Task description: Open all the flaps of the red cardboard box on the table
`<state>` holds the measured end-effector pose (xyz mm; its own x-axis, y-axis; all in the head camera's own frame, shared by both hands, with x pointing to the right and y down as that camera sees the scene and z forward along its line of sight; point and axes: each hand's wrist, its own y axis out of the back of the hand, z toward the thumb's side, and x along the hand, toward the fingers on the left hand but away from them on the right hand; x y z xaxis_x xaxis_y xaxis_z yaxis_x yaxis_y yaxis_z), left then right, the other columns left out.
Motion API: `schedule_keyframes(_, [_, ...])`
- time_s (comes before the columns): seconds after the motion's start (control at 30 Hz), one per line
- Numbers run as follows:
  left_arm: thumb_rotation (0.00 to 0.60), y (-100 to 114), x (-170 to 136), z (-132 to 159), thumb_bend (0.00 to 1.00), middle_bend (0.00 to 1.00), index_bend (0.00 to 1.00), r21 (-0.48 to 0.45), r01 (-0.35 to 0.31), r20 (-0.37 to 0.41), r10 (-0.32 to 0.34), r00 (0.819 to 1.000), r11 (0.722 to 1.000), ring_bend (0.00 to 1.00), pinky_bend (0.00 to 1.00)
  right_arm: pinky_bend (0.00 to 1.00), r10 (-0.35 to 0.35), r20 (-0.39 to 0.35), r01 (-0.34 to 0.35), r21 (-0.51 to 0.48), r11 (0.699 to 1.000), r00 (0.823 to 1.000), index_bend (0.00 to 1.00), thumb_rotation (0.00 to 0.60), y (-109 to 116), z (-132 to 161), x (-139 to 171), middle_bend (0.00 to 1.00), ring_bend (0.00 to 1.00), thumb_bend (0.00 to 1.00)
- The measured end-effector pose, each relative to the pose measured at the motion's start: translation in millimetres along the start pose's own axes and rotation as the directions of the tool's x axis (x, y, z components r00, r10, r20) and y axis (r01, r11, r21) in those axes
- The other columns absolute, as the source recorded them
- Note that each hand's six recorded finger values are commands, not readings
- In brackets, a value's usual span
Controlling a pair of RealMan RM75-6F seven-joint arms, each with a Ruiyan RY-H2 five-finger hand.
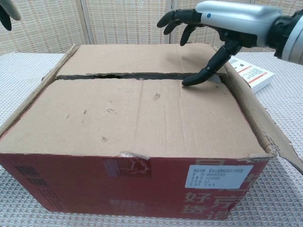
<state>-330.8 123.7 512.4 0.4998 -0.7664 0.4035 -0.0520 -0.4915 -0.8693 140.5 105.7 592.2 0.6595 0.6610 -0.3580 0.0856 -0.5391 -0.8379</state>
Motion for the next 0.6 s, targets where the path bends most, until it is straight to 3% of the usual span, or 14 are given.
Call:
schedule_keyframes(0.23, [0.122, -0.6, 2.8, -0.9, 0.17, 0.41, 0.33, -0.004, 0.000, 0.001, 0.000, 1.000, 1.000, 0.26, 0.00, 0.04, -0.012, 0.006, 0.012, 0.024, 1.000, 1.000, 0.09, 0.479, -7.2, -0.6, -14.0, 0.16, 0.25, 0.03])
schedule_keyframes(0.6, [0.120, 0.6, 4.3, 1.0, 0.17, 0.41, 0.33, -0.004, -0.004, 0.006, 0.004, 1.000, 1.000, 0.26, 0.00, 0.04, -0.080, -0.005, 0.080, 0.034, 0.996, 0.997, 0.09, 0.521, -1.3, -1.3, -20.4, 0.17, 0.26, 0.17])
